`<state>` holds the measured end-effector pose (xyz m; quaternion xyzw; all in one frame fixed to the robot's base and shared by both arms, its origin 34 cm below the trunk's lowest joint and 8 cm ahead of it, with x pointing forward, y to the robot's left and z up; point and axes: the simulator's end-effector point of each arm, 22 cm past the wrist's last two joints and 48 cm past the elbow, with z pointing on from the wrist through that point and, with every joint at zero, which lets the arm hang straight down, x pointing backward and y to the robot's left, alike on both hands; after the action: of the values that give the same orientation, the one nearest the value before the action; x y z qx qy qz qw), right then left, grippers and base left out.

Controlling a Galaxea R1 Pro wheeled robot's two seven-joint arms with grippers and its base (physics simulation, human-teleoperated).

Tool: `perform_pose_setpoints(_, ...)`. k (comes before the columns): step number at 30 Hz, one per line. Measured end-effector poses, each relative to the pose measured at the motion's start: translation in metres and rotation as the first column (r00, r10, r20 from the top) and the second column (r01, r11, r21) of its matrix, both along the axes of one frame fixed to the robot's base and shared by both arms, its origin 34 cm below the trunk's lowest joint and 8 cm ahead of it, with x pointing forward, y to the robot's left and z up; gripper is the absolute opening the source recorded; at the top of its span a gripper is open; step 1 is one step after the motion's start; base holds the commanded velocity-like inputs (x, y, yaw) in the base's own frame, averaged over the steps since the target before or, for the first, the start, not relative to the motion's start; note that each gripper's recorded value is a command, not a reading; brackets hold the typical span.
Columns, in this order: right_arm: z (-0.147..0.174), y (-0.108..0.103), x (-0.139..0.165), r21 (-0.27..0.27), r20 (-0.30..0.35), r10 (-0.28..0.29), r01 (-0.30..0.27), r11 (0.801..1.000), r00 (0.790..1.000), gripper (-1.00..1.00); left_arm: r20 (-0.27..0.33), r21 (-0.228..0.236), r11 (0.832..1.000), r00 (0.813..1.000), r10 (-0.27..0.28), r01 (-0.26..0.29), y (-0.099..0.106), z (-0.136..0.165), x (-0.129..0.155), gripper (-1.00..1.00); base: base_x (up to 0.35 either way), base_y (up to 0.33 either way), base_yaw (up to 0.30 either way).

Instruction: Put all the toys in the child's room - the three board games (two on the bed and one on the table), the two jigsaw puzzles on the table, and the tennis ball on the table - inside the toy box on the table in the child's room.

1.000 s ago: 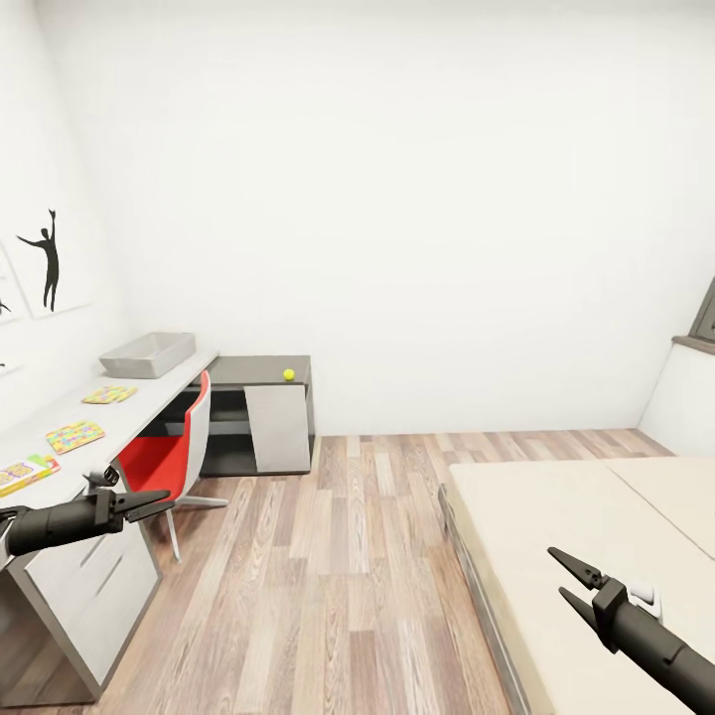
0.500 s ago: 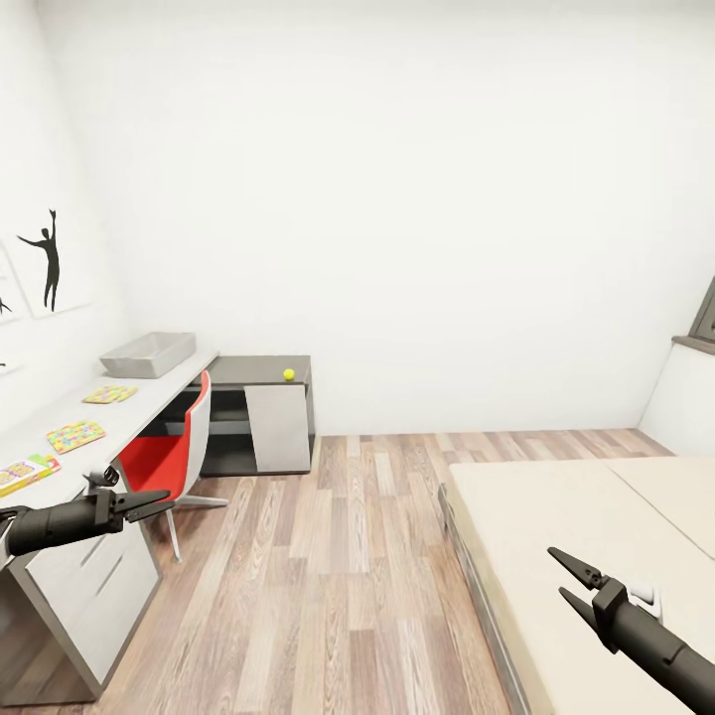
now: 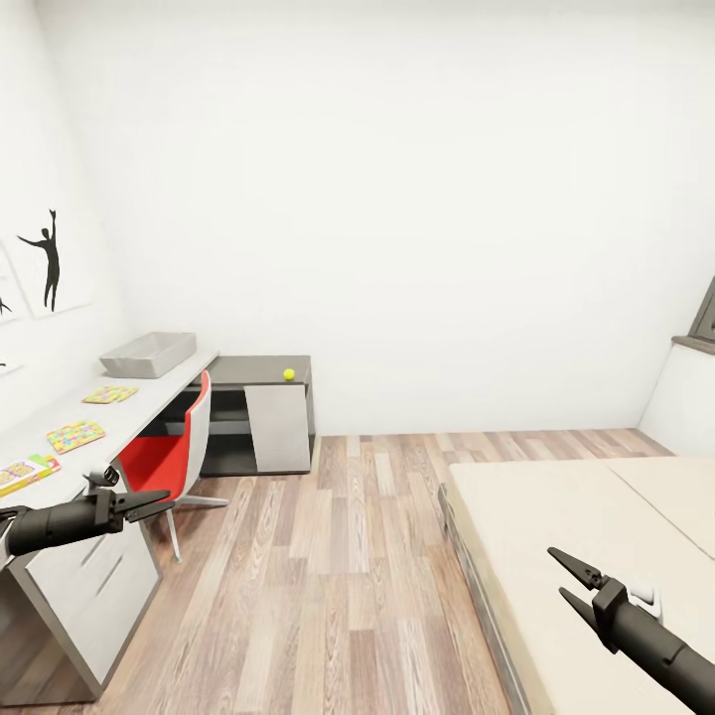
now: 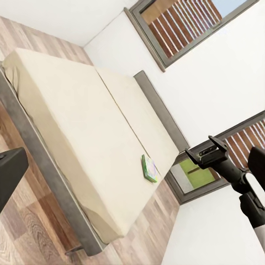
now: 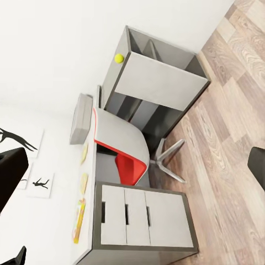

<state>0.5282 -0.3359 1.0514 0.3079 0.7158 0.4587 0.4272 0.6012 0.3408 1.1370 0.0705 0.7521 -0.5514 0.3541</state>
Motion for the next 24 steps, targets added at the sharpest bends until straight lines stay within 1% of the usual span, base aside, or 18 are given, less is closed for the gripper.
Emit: perform_pose_setpoints(24, 0.0002, 0.0002, -0.0005, 0.000, 0.001, 0.001, -0.001, 1.000, 1.000, 1.00, 0.000, 0.000, 1.000, 1.000, 0.000, 0.000, 0.0000, 0.0000, 0.0000, 1.00, -0.037, 0.000, 0.000)
